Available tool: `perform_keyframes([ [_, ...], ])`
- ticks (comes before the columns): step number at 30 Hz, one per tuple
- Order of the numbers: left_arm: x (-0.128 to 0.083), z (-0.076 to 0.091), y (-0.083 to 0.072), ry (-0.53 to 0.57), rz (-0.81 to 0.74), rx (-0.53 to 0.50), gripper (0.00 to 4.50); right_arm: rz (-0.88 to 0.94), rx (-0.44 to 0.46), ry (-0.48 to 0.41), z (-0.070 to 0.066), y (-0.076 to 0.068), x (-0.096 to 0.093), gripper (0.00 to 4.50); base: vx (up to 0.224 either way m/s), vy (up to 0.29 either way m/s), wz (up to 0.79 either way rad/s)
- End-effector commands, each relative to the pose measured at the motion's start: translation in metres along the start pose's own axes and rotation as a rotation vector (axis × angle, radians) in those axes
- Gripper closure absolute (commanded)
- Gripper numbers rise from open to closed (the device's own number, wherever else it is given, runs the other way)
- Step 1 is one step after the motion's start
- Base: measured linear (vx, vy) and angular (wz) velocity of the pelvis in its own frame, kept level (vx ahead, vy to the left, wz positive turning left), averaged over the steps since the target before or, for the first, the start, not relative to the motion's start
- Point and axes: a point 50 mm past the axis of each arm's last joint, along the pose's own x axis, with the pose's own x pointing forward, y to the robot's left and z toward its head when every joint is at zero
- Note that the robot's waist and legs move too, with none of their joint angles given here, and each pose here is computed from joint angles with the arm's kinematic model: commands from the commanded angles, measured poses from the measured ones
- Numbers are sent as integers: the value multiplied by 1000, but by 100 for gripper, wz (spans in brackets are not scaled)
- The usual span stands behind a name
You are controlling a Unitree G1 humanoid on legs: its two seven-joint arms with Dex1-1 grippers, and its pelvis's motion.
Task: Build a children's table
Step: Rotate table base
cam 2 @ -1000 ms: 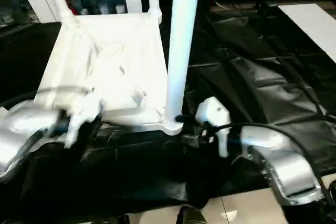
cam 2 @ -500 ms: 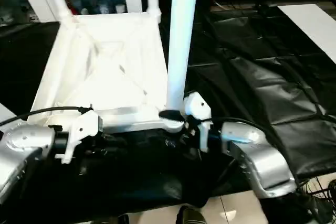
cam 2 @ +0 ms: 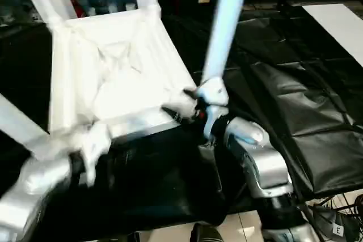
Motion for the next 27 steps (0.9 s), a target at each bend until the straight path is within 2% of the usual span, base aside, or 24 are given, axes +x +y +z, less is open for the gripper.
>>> perform_keyframes([
  [1, -9, -7, -1, 1, -14, -17, 327, -54, -9, -22, 4, -10, -1, 77, 0, 0, 0],
  [2, -11, -9, -2, -3, -23, -29, 297, -62, -8, -23, 4, -12, -1, 77, 0, 0, 0],
  [5, -20, -15, -9, -5, -92, -90, 289, -105, -15, -27, 5, -18, 0, 77, 0, 0, 0],
  [6, -28, -19, -17, 13, -161, -153, 281, -149, -25, -23, 5, -23, 0, 77, 0, 0, 0],
  [8, -33, -22, -21, 30, -201, -193, 253, -182, -22, -24, 5, -28, 1, 77, 0, 0, 0],
  [9, -35, -23, -23, 35, -219, -221, 253, -193, -20, -26, 5, -30, 1, 77, 0, 0, 0],
  [12, -40, -25, -21, 40, -223, -227, 245, -215, -30, -25, 6, -33, 0, 77, 0, 0, 0],
  [15, -46, -27, -17, 45, -222, -224, 215, -232, -35, -29, 6, -36, 0, 77, 0, 0, 0],
  [17, -55, -35, -10, 58, -214, -233, 207, -248, -39, -33, 7, -39, -1, 77, 0, 0, 0],
  [19, -68, -50, 2, 94, -185, -250, 188, -265, -41, -35, 7, -43, -1, 77, 0, 0, 0],
  [21, -81, -57, 4, 122, -175, -266, 177, -279, -43, -39, 8, -45, -2, 77, 0, 0, 0],
  [23, -89, -58, 4, 133, -172, -274, 159, -283, -44, -40, 8, -46, -3, 77, 0, 0, 0],
  [27, -121, -57, 6, 189, -121, -274, 132, -285, -56, -37, 8, -47, -4, 77, 0, 0, 0],
])
